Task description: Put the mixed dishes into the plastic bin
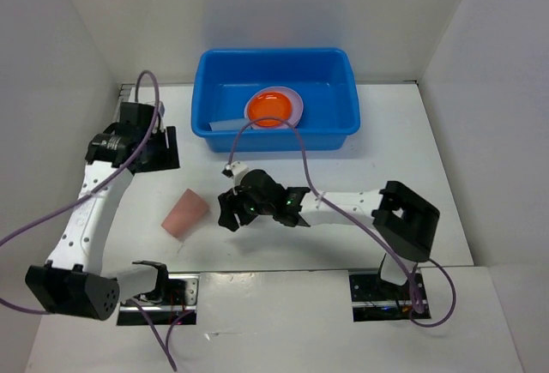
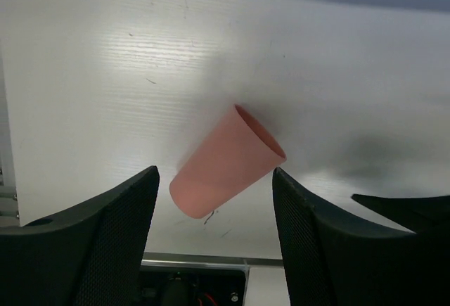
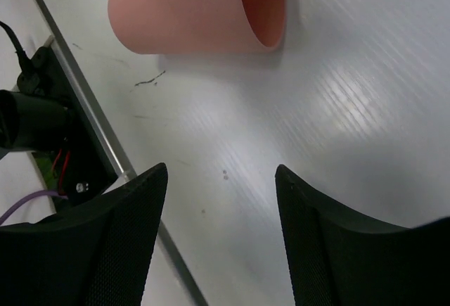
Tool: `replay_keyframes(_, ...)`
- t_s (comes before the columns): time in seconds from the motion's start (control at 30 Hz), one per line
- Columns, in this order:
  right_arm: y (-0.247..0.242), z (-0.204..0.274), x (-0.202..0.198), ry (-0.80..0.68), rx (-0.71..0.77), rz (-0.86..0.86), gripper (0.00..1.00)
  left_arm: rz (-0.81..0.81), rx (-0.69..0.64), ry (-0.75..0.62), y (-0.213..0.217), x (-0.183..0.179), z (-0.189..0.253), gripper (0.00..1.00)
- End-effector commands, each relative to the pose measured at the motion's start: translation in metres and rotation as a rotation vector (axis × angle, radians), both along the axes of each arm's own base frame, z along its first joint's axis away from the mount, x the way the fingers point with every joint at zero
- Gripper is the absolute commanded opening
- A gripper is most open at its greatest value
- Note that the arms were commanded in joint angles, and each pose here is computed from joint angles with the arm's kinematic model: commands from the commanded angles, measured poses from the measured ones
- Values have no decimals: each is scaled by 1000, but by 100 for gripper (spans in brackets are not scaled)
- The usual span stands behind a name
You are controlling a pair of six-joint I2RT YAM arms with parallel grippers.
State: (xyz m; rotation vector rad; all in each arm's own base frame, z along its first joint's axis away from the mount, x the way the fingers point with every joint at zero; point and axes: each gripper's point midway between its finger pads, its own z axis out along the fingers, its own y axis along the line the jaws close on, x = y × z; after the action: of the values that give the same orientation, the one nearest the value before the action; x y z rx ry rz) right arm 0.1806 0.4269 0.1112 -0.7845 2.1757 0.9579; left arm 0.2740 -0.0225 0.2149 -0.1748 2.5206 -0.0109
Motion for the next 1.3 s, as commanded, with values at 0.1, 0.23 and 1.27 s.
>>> replay_keyframes(0.1,63,27,20,-175,205,130,70,51,-83,-297,13,4,70,73)
replay_keyframes(0.23,85,19,31,-208,239,167,70,64,-104,-351,18,2,85,73)
replay_keyframes(1.27,123,-6,88,-182,213,315,72,76,-61,-301,35,2,64,78)
